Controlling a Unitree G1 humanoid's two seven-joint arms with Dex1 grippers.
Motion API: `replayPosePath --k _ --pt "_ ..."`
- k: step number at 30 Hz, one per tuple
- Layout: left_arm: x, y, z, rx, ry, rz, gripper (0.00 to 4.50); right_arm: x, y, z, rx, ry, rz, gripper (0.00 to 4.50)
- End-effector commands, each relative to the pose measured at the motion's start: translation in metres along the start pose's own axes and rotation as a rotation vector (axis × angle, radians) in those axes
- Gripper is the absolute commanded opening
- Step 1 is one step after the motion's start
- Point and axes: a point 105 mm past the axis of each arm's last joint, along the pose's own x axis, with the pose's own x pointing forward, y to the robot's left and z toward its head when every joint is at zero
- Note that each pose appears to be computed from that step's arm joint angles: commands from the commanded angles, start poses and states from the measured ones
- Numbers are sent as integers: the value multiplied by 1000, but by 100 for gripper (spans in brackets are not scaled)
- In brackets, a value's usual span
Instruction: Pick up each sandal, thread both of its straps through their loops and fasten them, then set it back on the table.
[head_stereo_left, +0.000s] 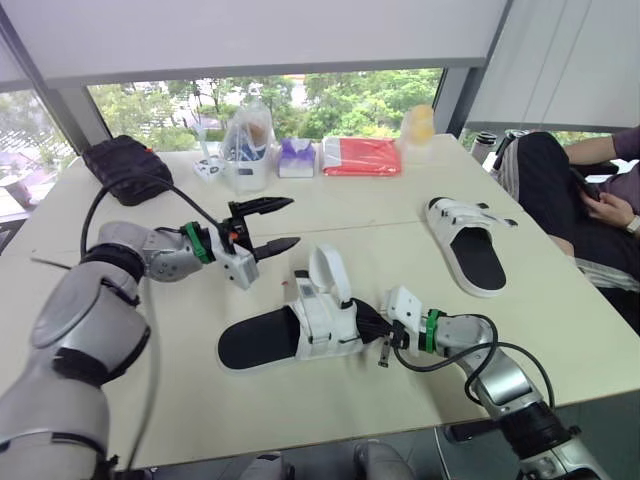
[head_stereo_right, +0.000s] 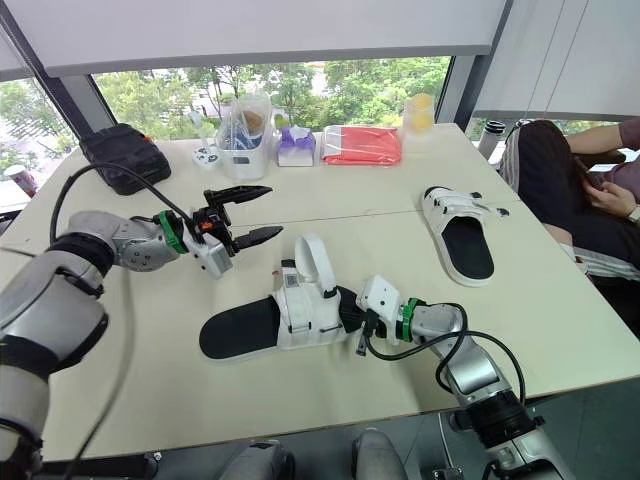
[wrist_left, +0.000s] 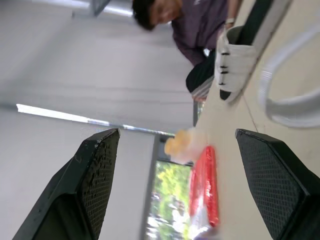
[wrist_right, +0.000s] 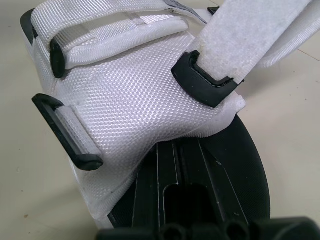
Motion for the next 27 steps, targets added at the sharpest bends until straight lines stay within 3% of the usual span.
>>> replayPosePath --k 1,3,4,5,7,12,18,27 --pt "-29 51 -43 -597 317 263 381 1 6 -21 35 81 13 0" --pt "-4 8 16 -1194 181 103 381 1 6 -22 35 82 14 0" --pt "-6 10 25 -1357 169 84 381 1 6 -22 37 82 15 0" --pt "-9 12 37 -1477 155 48 381 1 7 -22 38 83 17 0" --pt "-15 8 57 -1568 159 -44 381 1 7 -23 40 84 21 0" --pt "-19 -4 81 -1615 184 -156 381 1 7 -23 39 86 29 0" --pt "-11 -25 79 -1625 319 -198 381 3 6 -23 38 84 28 0" --pt "28 -52 78 -1694 359 -196 381 6 6 -21 36 76 22 0"
